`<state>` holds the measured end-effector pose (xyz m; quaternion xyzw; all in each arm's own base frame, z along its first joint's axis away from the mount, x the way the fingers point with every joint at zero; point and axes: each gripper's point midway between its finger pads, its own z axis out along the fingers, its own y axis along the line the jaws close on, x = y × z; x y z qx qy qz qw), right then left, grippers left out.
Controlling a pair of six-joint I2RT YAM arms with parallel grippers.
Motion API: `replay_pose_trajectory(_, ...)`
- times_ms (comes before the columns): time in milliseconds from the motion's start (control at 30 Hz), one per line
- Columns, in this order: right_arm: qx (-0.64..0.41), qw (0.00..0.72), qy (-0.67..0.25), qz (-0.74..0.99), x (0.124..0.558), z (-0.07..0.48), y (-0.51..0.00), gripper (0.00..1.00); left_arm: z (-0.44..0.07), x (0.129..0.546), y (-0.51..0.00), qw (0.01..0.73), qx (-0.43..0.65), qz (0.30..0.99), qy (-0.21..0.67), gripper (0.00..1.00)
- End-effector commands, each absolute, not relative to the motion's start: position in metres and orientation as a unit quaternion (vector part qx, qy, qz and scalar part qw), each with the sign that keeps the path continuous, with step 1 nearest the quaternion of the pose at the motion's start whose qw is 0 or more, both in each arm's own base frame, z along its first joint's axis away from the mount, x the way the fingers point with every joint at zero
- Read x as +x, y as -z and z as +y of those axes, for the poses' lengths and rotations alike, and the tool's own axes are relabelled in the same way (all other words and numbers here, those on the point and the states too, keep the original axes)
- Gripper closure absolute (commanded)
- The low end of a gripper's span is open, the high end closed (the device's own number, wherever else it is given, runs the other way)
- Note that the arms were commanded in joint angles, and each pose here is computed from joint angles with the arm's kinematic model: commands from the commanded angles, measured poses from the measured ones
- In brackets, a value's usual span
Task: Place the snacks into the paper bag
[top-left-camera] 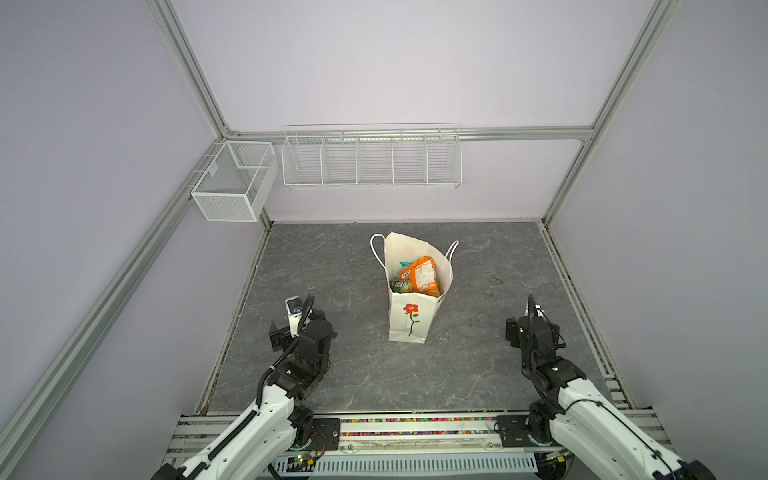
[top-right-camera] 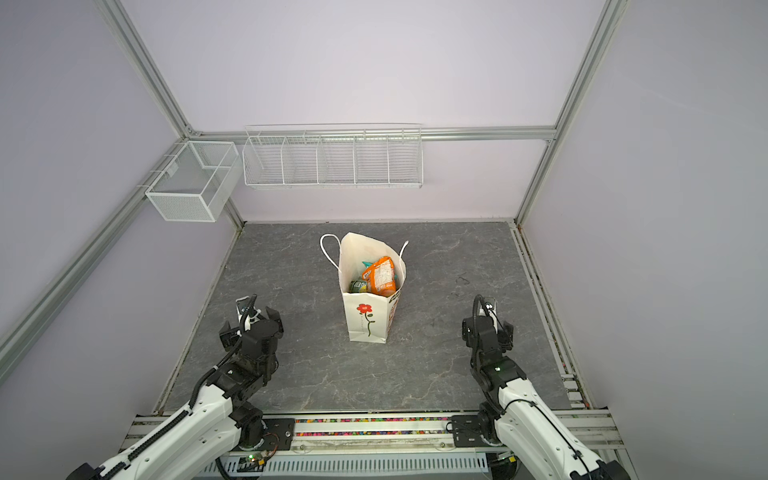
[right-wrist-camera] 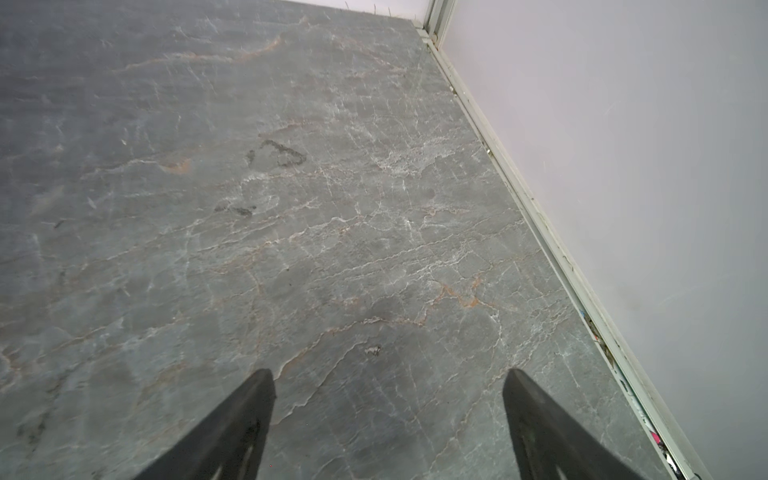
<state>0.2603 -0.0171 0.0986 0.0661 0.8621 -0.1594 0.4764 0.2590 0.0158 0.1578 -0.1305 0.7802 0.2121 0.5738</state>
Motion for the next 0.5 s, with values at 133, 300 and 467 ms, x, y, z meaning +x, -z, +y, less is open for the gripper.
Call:
replay_pose_trajectory(133,0.075,0.502,0.146,0.849,0.272,-0.014,-0.114,0.11,0.013,0.265,-0.159,0.577,-0.126,0.779,-0.211,0.01)
replay_pose_trajectory(300,0.081,0.505,0.149,0.847,0.272,-0.018,-0.115,0.11,0.013,0.27,-0.154,0.572,-0.125,0.782,-0.213,0.01)
replay_pose_trajectory(467,0.086,0.508,0.152,0.844,0.277,-0.021,-0.115,0.11,0.016,0.275,-0.152,0.566,-0.129,0.787,-0.209,0.01)
